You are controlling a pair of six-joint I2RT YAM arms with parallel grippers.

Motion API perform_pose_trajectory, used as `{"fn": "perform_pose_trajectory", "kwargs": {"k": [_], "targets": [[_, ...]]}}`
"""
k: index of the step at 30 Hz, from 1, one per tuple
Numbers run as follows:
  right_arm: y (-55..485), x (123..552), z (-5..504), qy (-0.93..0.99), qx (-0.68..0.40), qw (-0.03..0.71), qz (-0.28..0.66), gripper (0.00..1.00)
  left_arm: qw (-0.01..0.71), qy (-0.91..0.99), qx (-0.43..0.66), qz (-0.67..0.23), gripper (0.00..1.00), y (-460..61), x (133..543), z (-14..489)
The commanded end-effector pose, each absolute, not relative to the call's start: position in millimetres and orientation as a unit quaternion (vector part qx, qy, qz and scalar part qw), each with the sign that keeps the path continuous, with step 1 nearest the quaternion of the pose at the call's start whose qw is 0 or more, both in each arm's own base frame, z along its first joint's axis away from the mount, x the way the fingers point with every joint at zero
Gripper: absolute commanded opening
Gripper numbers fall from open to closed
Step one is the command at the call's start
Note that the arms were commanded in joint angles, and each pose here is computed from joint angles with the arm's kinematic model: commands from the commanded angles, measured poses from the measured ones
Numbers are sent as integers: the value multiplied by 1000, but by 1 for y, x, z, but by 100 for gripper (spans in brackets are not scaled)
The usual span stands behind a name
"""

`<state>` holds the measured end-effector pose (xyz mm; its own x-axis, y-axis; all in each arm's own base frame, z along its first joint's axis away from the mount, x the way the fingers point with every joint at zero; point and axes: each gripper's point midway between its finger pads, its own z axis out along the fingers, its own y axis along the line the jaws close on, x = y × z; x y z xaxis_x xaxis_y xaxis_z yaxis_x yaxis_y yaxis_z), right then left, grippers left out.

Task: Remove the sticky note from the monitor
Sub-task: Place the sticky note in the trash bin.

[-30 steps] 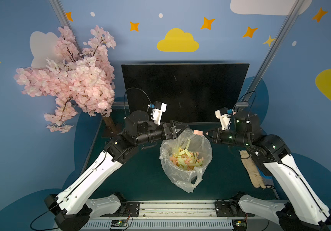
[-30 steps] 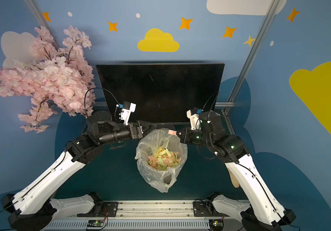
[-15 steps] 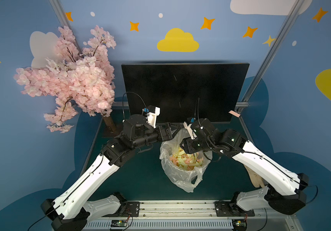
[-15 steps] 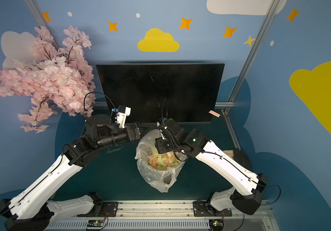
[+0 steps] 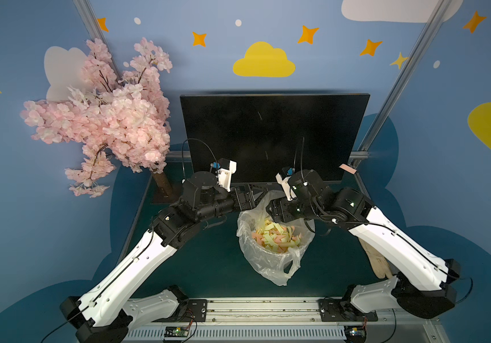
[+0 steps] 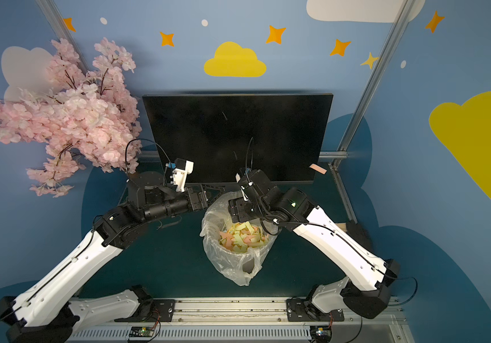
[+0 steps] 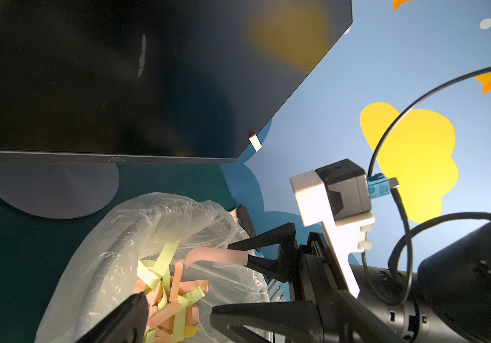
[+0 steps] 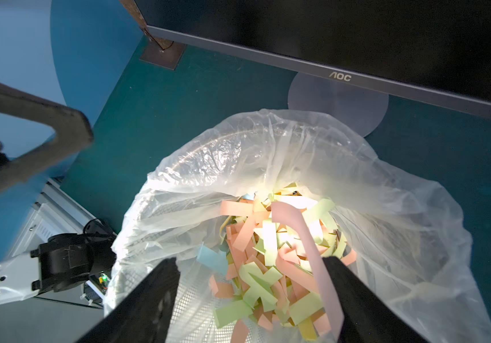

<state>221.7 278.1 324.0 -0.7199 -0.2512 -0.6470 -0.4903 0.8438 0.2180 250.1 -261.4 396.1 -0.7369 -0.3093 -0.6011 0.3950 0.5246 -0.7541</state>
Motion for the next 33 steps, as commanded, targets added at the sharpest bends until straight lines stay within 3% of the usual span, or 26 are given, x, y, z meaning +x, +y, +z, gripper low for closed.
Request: {"fn": "perform_pose_trajectory", "kwargs": {"k": [1,10,33], "targets": [[248,219,328,913,-205,324,139,81,370,789,25,-490,100,-257,249,401],[201,209,318,925,-206,315,56,86,367,788,26,-493,100,-260,250,401],[196,213,286,936,-205,285,27,88,365,785,29,-500,100,-263,251,401]]}}
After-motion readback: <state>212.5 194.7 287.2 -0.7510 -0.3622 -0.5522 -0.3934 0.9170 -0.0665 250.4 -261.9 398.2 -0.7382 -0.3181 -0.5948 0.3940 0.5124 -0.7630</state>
